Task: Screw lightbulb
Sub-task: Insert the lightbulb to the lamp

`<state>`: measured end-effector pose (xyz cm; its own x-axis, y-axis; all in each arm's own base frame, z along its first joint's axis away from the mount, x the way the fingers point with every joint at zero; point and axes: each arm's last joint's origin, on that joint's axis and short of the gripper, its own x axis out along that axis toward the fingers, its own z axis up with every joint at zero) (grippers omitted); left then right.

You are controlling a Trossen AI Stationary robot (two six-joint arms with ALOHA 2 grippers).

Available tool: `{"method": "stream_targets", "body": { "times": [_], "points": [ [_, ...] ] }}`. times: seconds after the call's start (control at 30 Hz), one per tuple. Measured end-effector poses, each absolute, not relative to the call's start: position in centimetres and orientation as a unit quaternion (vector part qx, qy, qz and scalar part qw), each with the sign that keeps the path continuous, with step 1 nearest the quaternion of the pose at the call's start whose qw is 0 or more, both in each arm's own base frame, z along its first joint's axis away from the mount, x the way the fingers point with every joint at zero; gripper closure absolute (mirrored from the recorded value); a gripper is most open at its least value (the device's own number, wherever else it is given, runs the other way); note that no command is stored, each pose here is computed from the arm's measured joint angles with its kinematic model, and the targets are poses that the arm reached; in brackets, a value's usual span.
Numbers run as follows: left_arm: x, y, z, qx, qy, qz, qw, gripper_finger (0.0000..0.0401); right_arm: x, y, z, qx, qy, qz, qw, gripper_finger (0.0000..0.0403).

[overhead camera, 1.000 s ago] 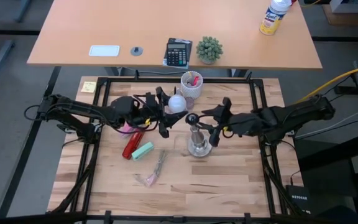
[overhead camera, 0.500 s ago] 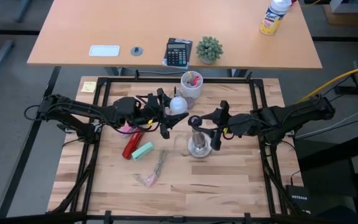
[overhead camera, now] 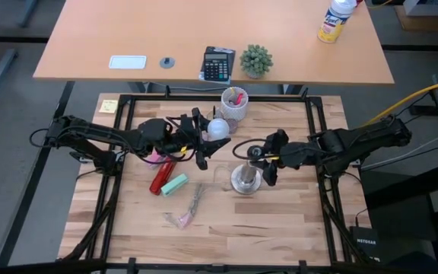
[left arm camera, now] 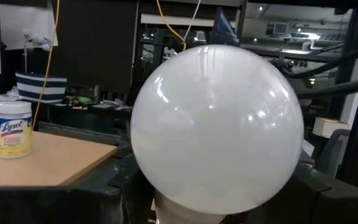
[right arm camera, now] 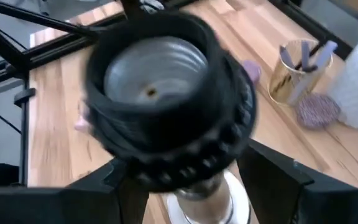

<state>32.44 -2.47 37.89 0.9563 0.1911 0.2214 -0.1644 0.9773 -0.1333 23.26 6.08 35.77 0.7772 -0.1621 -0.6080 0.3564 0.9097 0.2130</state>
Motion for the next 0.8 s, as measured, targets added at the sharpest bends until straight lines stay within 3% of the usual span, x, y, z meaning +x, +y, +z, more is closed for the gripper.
{"method": "stream_targets", "body": {
  "times": [0.43,0.8],
  "points": [
    [32.4,-2.5,37.9,-0.045,-0.115,0.091,0.988,0.0175,23.1,6.6,34.0,0.196,0.331,-0.142,0.912,0.0176],
    [32.5,-2.5,37.8,-0.043,-0.112,0.092,0.989,0.0175,23.7,7.8,30.2,0.186,0.263,-0.192,0.927,0.0176]
  ]
}}
